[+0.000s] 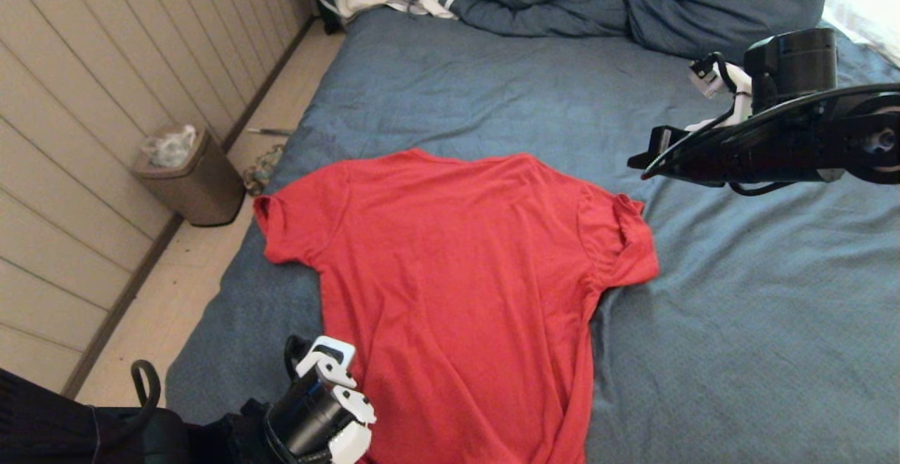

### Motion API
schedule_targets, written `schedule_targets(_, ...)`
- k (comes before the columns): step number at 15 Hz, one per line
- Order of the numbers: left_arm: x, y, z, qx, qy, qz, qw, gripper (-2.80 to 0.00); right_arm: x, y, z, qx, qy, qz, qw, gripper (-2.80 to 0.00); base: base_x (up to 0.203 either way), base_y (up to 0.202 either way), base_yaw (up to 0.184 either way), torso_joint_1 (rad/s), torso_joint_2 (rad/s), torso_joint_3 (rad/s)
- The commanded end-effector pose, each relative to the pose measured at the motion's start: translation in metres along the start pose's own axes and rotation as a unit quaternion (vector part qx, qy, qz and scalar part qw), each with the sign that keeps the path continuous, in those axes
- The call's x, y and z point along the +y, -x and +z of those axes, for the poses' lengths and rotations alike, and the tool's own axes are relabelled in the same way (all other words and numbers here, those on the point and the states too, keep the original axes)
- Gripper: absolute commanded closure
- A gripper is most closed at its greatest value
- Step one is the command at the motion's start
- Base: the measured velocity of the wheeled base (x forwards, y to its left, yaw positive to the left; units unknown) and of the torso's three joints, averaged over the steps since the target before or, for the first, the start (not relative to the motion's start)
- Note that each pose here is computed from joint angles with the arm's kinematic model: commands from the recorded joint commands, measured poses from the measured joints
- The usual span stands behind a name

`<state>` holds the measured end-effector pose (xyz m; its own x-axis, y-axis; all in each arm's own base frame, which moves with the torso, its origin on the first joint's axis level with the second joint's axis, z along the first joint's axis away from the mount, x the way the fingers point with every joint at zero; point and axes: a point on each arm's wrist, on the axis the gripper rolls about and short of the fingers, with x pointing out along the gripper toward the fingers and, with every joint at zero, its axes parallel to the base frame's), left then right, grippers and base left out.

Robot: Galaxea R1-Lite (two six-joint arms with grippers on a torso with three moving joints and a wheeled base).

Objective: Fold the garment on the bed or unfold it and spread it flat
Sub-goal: Unford the red T-shirt

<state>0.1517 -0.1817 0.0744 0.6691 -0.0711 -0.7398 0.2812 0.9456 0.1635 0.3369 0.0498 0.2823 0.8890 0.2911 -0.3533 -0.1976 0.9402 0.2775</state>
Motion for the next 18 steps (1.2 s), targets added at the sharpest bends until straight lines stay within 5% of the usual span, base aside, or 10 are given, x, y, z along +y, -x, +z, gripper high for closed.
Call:
schedule_targets(1,0.006,-0.006,0.006,-0.008,0.015,0.011,0.9998,0.00,0.001,0.001,0.000,0.000,0.000,0.001,1.000,0.00,0.000,0.000,0.000,0.000,0.00,0.000)
schedule_targets(7,0.021,0.002,0.017,-0.040,0.037,0.015,0.9984,0.00,0.001,0.001,0.001,-0.001,-0.002,0.001,1.000,0.00,0.000,0.000,0.000,0.000,0.00,0.000)
schedule_targets(8,0.022,0.003,0.017,-0.041,0.036,0.015,0.9984,-2.80,0.001,0.001,0.001,-0.001,-0.002,0.001,1.000,0.00,0.000,0.000,0.000,0.000,0.00,0.000)
schedule_targets(12,0.018,0.028,0.004,-0.053,0.000,-0.015,0.9985,-2.80,0.001,0.001,0.001,-0.001,-0.001,0.002,1.000,0.00,0.000,0.000,0.000,0.000,0.00,0.000)
schedule_targets(18,0.032,0.061,0.004,-0.075,0.010,-0.028,0.9968,-2.80,0.000,0.000,0.000,0.000,-0.002,0.002,1.000,0.00,0.000,0.000,0.000,0.000,0.00,0.000)
